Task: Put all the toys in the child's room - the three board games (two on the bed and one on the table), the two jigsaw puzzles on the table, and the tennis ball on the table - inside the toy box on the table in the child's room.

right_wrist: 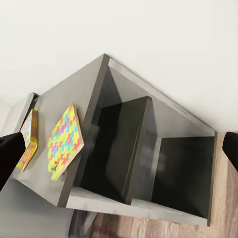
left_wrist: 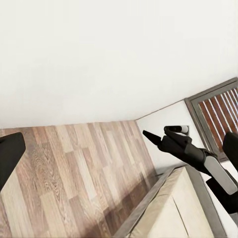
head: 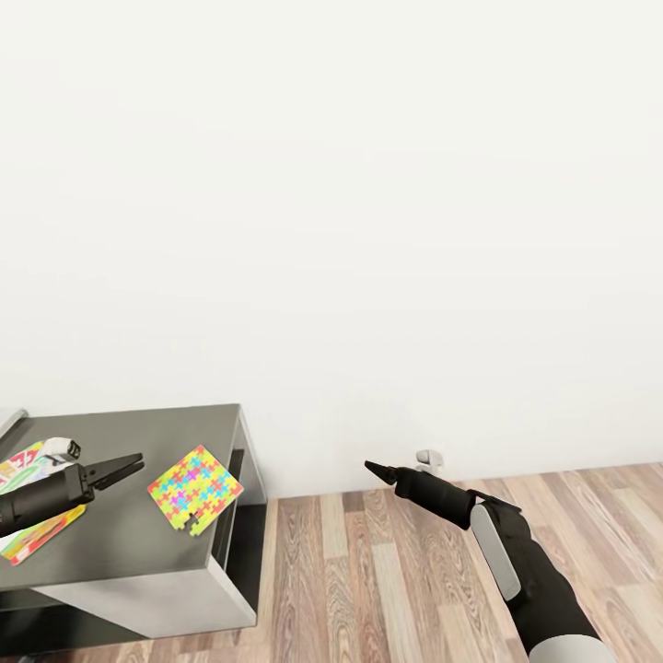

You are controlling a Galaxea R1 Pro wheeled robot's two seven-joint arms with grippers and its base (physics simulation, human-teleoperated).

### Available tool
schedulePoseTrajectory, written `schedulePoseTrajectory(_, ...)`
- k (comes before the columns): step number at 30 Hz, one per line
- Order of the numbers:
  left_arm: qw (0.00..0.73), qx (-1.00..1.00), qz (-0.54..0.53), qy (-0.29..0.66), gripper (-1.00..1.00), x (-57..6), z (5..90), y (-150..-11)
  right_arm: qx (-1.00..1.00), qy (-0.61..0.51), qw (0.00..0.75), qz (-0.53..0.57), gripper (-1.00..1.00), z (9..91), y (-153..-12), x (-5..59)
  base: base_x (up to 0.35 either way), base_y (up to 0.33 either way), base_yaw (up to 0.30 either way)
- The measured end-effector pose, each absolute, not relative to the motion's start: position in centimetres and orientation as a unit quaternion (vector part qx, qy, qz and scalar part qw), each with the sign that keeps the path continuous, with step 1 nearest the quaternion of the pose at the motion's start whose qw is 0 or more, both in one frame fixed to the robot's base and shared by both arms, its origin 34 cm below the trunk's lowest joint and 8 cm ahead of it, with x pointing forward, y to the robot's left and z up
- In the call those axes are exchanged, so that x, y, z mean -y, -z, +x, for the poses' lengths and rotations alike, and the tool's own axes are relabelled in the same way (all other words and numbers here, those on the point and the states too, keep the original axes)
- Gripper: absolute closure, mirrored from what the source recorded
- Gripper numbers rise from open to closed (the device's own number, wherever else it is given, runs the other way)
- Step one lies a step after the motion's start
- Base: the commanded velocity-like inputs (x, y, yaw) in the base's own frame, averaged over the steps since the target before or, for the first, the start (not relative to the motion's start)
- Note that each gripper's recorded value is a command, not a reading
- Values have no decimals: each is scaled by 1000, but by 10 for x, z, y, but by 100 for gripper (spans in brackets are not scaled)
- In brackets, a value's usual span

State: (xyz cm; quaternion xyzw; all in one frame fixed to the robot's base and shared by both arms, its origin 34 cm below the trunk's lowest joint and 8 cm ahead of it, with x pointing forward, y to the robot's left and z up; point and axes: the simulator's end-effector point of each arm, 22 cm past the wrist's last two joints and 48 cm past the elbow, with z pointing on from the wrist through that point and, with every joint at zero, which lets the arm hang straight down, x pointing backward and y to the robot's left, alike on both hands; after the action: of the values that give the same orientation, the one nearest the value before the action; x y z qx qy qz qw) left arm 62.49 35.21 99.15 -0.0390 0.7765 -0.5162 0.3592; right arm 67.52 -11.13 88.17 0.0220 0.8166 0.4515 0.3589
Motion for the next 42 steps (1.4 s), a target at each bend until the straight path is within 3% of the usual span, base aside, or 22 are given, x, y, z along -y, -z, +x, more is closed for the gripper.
schedulePoseTrajectory(42,386,-764,-18,517,-100,-350,628,-973,-804,-456,382,-5,-100,681,-866,97,0,0,0)
